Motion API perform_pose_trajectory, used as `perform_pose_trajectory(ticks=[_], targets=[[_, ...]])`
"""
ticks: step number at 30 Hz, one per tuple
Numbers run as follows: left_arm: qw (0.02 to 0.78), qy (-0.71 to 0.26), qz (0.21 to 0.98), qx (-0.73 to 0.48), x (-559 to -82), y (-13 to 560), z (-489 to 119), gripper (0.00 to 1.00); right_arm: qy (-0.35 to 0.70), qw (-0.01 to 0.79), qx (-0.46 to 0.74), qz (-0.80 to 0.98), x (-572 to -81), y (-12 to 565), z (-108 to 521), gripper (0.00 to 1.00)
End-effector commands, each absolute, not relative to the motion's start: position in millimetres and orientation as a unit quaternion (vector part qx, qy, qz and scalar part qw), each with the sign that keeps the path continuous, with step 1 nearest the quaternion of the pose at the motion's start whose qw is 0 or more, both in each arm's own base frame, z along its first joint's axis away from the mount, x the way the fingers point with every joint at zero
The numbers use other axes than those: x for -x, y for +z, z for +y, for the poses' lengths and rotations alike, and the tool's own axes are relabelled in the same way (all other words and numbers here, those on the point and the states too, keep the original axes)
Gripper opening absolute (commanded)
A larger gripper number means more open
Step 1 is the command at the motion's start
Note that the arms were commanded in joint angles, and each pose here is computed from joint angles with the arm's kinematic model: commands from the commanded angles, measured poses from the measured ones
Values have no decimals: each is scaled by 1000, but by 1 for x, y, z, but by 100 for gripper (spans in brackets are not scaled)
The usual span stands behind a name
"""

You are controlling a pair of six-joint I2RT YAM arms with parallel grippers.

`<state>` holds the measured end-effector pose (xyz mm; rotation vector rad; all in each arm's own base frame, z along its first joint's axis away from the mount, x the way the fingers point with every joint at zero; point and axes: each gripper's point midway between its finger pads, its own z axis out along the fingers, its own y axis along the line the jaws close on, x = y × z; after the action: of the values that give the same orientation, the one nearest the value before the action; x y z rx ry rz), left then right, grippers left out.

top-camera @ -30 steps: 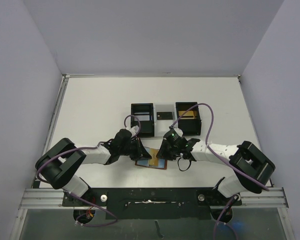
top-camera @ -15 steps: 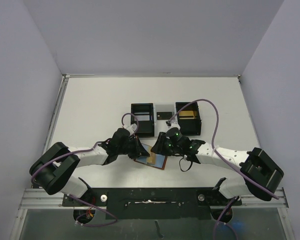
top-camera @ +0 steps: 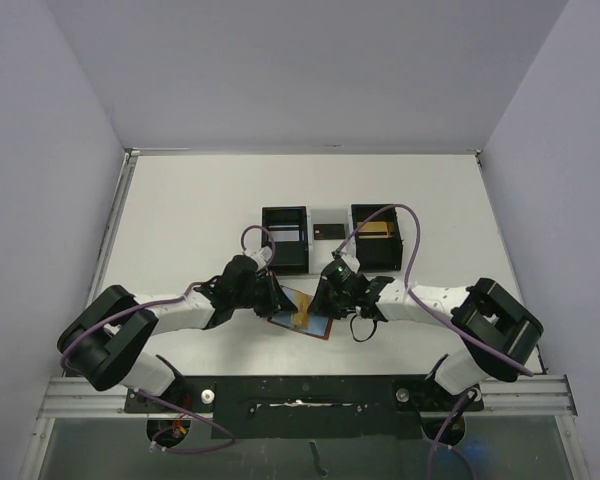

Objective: Take the credit cards out of the card holder

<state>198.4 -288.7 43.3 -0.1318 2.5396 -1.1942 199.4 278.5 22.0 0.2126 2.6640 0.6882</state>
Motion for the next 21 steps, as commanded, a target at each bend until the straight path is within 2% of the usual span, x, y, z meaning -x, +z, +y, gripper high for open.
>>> perform_pose_trajectory(ticks=[1, 5, 7, 10, 13, 21], targets=[[188, -435, 880, 25, -202, 61, -289, 0, 169, 189, -78, 964, -196, 6, 253, 22], [197, -427, 882, 18, -203, 67, -285, 0, 176, 199, -73, 961, -199, 12, 255, 23], [210, -414, 886, 10, -204, 69, -280, 0, 212, 208, -50, 954, -201, 23, 267, 30], [268, -411, 871, -10, -210, 90, -270, 0, 286, 243, -27, 927, -210, 54, 289, 40], [304, -408, 861, -9, -214, 104, -256, 0, 340, 285, -20, 896, -217, 88, 297, 59], [351, -431, 831, -25, -216, 137, -244, 0, 377, 405, -52, 831, -237, 129, 271, 72]])
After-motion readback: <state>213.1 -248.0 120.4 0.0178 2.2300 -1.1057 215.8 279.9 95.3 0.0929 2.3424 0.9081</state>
